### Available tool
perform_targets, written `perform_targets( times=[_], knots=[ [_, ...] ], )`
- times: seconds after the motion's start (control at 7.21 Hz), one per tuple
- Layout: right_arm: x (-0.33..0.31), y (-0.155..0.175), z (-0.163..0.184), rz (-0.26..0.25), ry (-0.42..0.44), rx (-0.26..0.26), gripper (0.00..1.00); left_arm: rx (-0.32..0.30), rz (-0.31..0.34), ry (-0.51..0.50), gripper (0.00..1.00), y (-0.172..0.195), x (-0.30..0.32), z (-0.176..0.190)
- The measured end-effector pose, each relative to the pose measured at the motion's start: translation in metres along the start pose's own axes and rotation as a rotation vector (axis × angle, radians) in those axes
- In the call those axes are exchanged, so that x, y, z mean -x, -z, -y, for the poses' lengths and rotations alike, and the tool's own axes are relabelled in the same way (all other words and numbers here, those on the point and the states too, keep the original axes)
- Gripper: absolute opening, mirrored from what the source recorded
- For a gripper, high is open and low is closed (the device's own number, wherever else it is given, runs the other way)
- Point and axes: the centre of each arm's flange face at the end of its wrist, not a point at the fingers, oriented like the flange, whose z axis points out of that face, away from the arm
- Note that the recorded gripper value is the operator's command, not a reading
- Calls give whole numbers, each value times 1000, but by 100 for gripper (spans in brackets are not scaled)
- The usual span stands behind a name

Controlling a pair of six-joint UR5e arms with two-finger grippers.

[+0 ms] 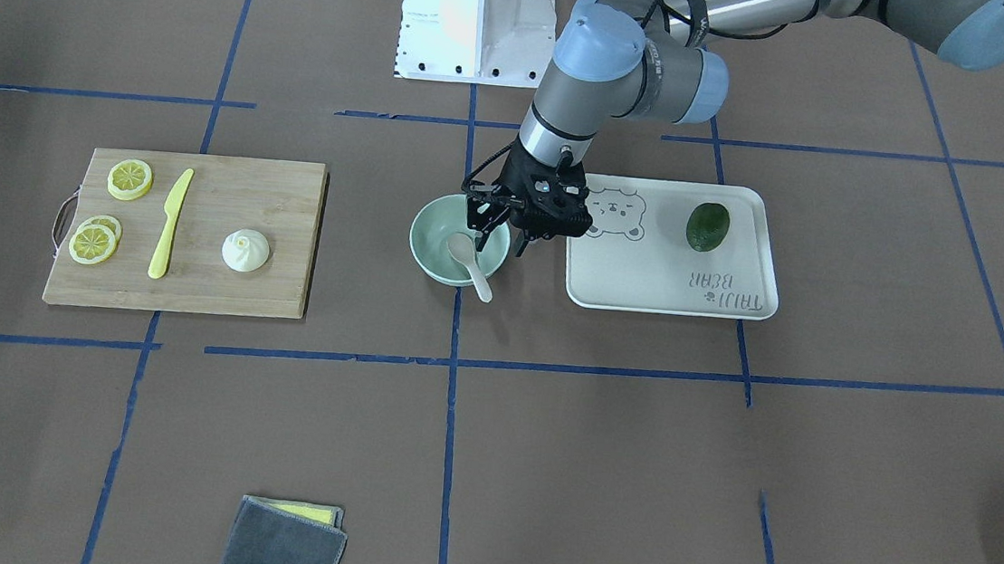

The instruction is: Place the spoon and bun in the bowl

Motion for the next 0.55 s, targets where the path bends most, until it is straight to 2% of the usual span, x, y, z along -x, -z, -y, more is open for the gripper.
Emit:
perform_targets(
  times=[0.28, 0.55],
  knots=[
    [66, -27, 24, 6, -37, -31, 100, -22, 8, -89, 58, 28, 47, 3],
    [155, -66, 50, -20, -40, -67, 100, -22, 27, -156, 60, 66, 111, 11]
  ],
)
